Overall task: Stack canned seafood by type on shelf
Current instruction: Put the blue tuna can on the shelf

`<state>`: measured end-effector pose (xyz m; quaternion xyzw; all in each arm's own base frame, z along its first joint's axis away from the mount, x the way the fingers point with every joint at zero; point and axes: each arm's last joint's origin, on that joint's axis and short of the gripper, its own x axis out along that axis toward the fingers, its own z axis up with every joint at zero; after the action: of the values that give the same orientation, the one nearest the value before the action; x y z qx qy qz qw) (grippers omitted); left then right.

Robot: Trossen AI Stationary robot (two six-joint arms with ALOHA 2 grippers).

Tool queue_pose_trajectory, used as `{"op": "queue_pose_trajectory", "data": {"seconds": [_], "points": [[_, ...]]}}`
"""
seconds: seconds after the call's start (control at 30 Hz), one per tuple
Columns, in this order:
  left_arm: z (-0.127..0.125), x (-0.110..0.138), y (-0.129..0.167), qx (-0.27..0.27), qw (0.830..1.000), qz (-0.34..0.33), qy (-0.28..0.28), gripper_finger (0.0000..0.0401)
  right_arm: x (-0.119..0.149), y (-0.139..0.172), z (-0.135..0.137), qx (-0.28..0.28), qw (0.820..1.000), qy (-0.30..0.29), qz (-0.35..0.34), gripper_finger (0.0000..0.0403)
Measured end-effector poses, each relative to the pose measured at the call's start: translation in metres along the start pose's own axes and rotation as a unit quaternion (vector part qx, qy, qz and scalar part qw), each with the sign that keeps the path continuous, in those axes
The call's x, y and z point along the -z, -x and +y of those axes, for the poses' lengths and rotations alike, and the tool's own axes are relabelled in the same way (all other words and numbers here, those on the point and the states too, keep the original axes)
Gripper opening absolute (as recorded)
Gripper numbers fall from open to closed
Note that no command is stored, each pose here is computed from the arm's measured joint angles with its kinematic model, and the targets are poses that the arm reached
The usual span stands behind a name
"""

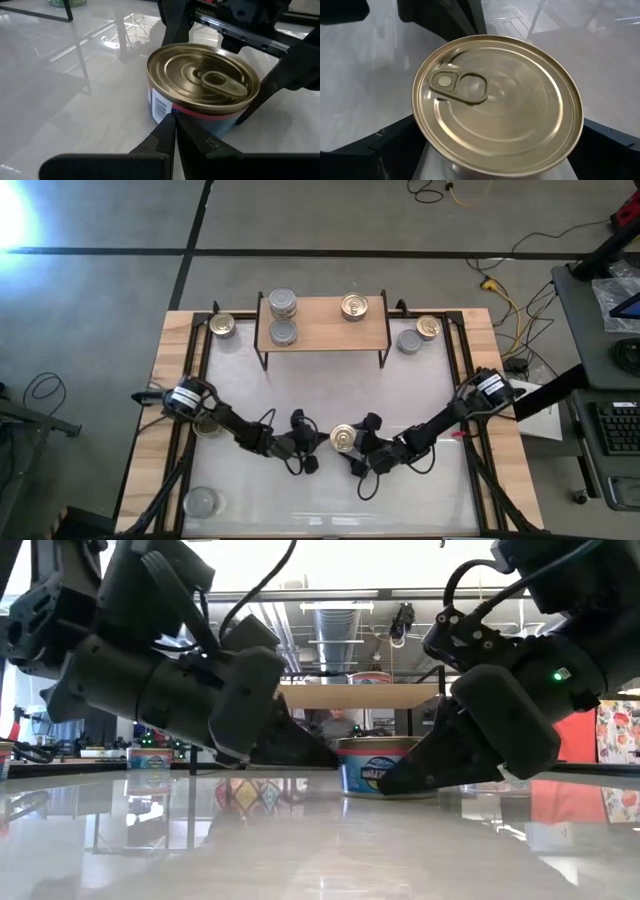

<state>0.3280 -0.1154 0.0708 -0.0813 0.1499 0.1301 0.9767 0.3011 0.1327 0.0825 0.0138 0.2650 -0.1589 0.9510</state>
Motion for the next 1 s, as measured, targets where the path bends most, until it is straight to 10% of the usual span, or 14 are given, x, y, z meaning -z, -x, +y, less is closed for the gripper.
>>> {"op": "queue_pose_trajectory", "data": {"seconds": [1.0], "points": [[0.017, 0.000, -0.003, -0.006, 1.000, 0.010, -0.022, 0.0002, -0.037, -0.005, -0.016, -0.027, 0.999, -0.043, 0.001, 0.0373]]}}
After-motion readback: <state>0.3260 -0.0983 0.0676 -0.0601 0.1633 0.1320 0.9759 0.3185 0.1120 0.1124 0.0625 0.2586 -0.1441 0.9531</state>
